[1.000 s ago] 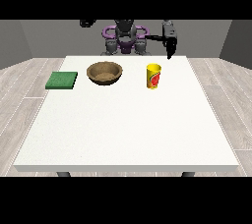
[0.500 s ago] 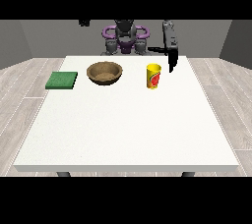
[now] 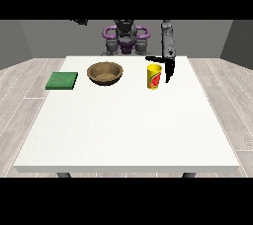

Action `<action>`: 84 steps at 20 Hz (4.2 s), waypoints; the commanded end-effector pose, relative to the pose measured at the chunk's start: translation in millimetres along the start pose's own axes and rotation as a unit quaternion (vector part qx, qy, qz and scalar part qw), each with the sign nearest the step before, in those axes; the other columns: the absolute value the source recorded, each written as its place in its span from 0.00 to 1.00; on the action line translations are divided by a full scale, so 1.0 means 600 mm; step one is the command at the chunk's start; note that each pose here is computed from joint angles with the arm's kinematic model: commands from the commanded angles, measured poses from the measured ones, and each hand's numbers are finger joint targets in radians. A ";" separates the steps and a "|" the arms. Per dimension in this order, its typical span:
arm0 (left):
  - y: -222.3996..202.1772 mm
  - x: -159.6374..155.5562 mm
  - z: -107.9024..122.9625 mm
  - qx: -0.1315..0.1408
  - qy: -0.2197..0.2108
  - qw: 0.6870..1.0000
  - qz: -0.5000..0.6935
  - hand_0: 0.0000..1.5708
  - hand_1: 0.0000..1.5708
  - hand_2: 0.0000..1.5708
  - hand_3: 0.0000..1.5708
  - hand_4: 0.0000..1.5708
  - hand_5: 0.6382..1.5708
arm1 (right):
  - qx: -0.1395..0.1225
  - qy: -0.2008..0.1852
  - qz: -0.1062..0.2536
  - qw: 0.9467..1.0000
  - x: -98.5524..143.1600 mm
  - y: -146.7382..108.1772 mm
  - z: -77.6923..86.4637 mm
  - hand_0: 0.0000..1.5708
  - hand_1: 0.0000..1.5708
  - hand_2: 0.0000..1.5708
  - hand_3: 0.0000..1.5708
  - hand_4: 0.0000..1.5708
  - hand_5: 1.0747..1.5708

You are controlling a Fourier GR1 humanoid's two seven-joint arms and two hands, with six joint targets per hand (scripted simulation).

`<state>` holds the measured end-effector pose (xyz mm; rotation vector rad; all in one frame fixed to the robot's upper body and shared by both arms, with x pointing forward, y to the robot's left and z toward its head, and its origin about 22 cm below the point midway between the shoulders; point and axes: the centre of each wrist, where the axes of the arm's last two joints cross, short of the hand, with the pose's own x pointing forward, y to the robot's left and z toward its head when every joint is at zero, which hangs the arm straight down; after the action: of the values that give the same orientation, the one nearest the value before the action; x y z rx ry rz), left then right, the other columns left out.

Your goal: Pick the cup and pour the ball into the bowl, then pick the bowl and place it on the pad

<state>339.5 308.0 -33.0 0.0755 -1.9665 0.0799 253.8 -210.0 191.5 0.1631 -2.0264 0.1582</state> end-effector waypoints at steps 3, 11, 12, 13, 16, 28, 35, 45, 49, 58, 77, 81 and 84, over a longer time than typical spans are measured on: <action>0.017 -0.017 -0.009 0.039 -0.023 0.999 -0.008 0.00 0.00 0.00 0.00 0.00 0.85 | 0.036 -0.042 0.003 0.998 0.045 -0.017 0.019 0.00 0.00 0.00 0.00 0.00 0.99; 0.044 -0.007 -0.025 0.051 -0.078 0.989 -0.119 0.84 0.84 1.00 1.00 0.59 0.99 | 0.035 -0.057 0.011 0.998 0.055 -0.033 0.039 0.00 0.00 0.00 0.00 0.00 0.98; 0.049 -0.026 0.011 0.048 -0.074 0.986 -0.140 0.84 0.84 1.00 1.00 0.61 0.96 | 0.029 -0.053 0.010 0.998 0.066 -0.046 0.040 0.00 0.00 0.00 0.00 0.00 0.98; 0.046 -0.023 0.003 0.051 -0.073 0.984 -0.156 0.84 0.84 1.00 1.00 0.64 0.92 | 0.018 -0.061 0.010 0.998 0.072 -0.070 0.026 0.00 0.00 0.00 0.00 0.00 0.98; 0.067 -0.025 0.007 0.064 -0.063 0.979 -0.181 0.84 0.84 1.00 1.00 0.68 0.91 | 0.039 -0.072 0.015 0.997 0.095 -0.079 0.037 0.00 0.00 0.00 0.00 0.00 0.98; -0.082 0.001 -0.077 -0.038 -0.033 0.950 -0.309 0.87 0.87 1.00 1.00 0.71 0.94 | -0.034 0.036 -0.008 0.999 0.003 -0.143 0.024 0.00 0.00 0.00 0.00 0.15 0.98; -0.167 0.022 -0.123 -0.017 -0.045 0.887 -0.459 0.91 0.91 1.00 1.00 0.64 0.99 | -0.006 0.039 -0.012 0.999 -0.016 -0.123 0.010 0.00 0.00 0.00 0.00 0.18 0.98; -0.193 0.048 -0.167 0.001 -0.095 0.806 -0.584 0.87 0.87 1.00 1.00 0.54 0.99 | -0.001 0.026 -0.017 1.000 -0.011 -0.112 -0.014 0.00 0.00 0.00 0.00 0.21 0.98; -0.223 0.038 -0.162 -0.033 -0.129 0.741 -0.658 0.86 0.86 1.00 1.00 0.54 0.98 | -0.003 0.047 -0.025 0.999 -0.040 -0.122 -0.017 0.00 0.00 0.00 0.00 0.23 0.99; -0.304 -0.005 -0.101 -0.205 -0.169 0.572 -0.776 0.93 0.93 1.00 1.00 0.60 0.91 | -0.043 0.128 -0.026 0.991 -0.114 -0.135 0.014 0.00 0.00 0.00 0.00 0.24 0.99; -0.291 0.043 -0.138 -0.110 -0.086 0.692 -0.708 0.45 0.45 0.87 0.81 0.70 0.89 | -0.056 0.161 -0.017 0.985 -0.142 -0.179 0.064 0.00 0.00 0.00 0.00 0.24 0.99; -0.221 0.036 -0.133 -0.024 -0.023 0.784 -0.620 0.80 0.80 1.00 1.00 0.48 1.00 | -0.056 0.168 -0.024 0.984 -0.152 -0.165 0.089 0.00 0.00 0.00 0.00 0.24 0.99; -0.155 -0.012 -0.059 0.011 -0.008 0.814 -0.581 0.77 0.77 1.00 1.00 0.59 1.00 | -0.051 0.135 -0.023 0.989 -0.128 -0.168 0.089 0.00 0.00 0.00 0.00 0.25 0.99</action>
<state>407.2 177.3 4.7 1.3111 -1.6184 -0.9308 270.4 -313.5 101.0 0.1086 -1.7304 0.0373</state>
